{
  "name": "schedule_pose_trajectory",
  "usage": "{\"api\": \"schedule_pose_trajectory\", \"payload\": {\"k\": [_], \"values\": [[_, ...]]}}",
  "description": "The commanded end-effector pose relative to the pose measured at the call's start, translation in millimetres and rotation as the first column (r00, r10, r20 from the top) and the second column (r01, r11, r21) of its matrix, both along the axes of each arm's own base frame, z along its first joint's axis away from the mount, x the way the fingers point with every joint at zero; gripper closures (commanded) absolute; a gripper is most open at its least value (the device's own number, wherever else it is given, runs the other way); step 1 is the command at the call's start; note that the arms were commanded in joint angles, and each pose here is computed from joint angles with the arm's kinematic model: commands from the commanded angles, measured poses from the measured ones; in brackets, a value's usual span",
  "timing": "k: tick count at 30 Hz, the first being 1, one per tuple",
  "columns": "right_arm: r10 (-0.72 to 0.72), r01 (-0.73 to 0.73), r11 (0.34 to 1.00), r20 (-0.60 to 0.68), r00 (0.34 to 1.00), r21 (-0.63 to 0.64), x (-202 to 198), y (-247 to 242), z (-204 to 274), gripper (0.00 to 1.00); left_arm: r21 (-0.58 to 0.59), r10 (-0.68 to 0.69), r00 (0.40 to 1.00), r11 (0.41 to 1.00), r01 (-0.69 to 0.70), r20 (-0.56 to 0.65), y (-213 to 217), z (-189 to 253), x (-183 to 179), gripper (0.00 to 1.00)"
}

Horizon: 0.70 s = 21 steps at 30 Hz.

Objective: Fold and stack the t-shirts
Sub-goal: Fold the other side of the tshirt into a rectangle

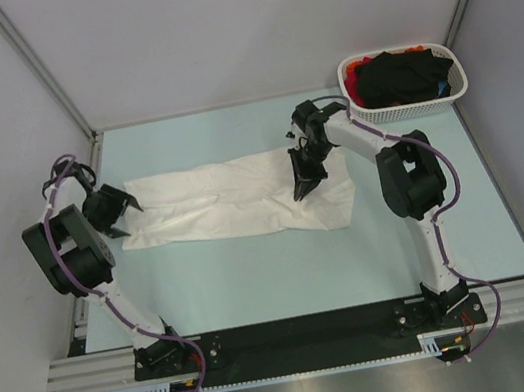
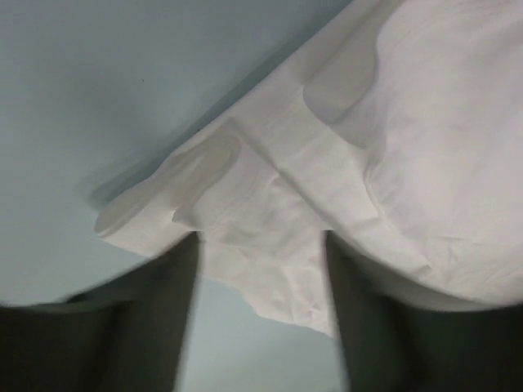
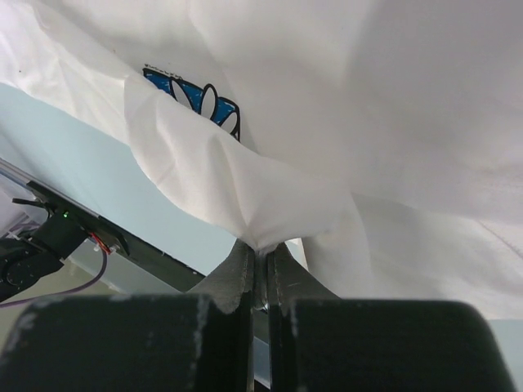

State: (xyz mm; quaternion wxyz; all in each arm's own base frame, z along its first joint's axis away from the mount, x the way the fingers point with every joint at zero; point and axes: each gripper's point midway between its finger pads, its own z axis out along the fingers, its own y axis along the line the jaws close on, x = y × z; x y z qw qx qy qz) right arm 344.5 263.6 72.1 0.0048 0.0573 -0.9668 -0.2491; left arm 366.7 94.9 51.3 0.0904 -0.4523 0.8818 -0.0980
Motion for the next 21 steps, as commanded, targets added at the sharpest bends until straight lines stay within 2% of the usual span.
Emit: {"api": "schedule_pose_trajectory", "payload": {"k": [1, 2, 4, 5, 6, 7, 8, 9, 16, 20, 21], "values": [[-0.017, 0.016, 1.0, 0.053, 0.998, 0.019, 17.2, 2.2, 11.8, 1.0, 0.012, -0.002, 0.996, 1.0, 0.001, 0.086, 2.1, 19.4, 20.7, 0.74], [-0.016, 0.015, 1.0, 0.055, 0.998, 0.018, 17.7, 2.1, 11.6, 1.0, 0.011, 0.0, 0.997, 1.0, -0.001, 0.081, 2.5, 17.3, 21.2, 1.0], [-0.024, 0.023, 1.0, 0.064, 0.998, 0.007, 21.2, -0.8, 9.6, 1.0, 0.01, -0.007, 0.997, 1.0, 0.006, 0.081, 3.8, 15.5, 25.0, 1.0], [-0.027, 0.027, 1.0, 0.067, 0.997, 0.006, 22.2, -1.5, 9.7, 1.0, 0.006, -0.011, 0.997, 1.0, 0.01, 0.081, 3.7, 14.9, 26.5, 0.91], [-0.03, 0.03, 1.0, 0.073, 0.997, 0.001, 24.2, -2.7, 8.9, 1.0, 0.009, -0.016, 0.996, 1.0, 0.015, 0.093, 4.9, 19.2, 30.3, 0.71], [-0.033, 0.033, 0.999, 0.082, 0.996, 0.002, 26.4, -2.1, 10.0, 1.0, 0.011, -0.017, 0.994, 1.0, 0.016, 0.104, 5.6, 23.0, 31.7, 0.44], [-0.032, 0.032, 0.999, 0.088, 0.996, 0.001, 27.8, -2.9, 10.5, 1.0, 0.02, -0.017, 0.993, 1.0, 0.015, 0.118, 6.4, 28.6, 34.0, 0.08], [-0.033, 0.033, 0.999, 0.096, 0.995, -0.004, 29.5, -3.5, 10.7, 1.0, 0.033, -0.019, 0.989, 0.999, 0.014, 0.148, 7.6, 38.1, 37.0, 0.01], [-0.052, 0.052, 0.999, 0.134, 0.99, 0.001, 42.4, -3.9, 17.1, 1.0, 0.03, -0.052, 0.979, 0.998, 0.047, 0.199, 2.1, 54.7, 42.6, 0.0], [-0.078, 0.081, 0.997, 0.146, 0.986, -0.016, 52.8, -7.1, 13.6, 0.91, 0.019, -0.066, 0.979, 0.998, 0.064, 0.191, -3.4, 51.0, 41.0, 0.0], [-0.083, 0.096, 0.994, 0.19, 0.978, -0.06, 60.4, -11.9, 14.6, 0.89, 0.022, -0.075, 0.979, 0.997, 0.072, 0.191, -3.9, 50.9, 40.9, 0.0]]}}
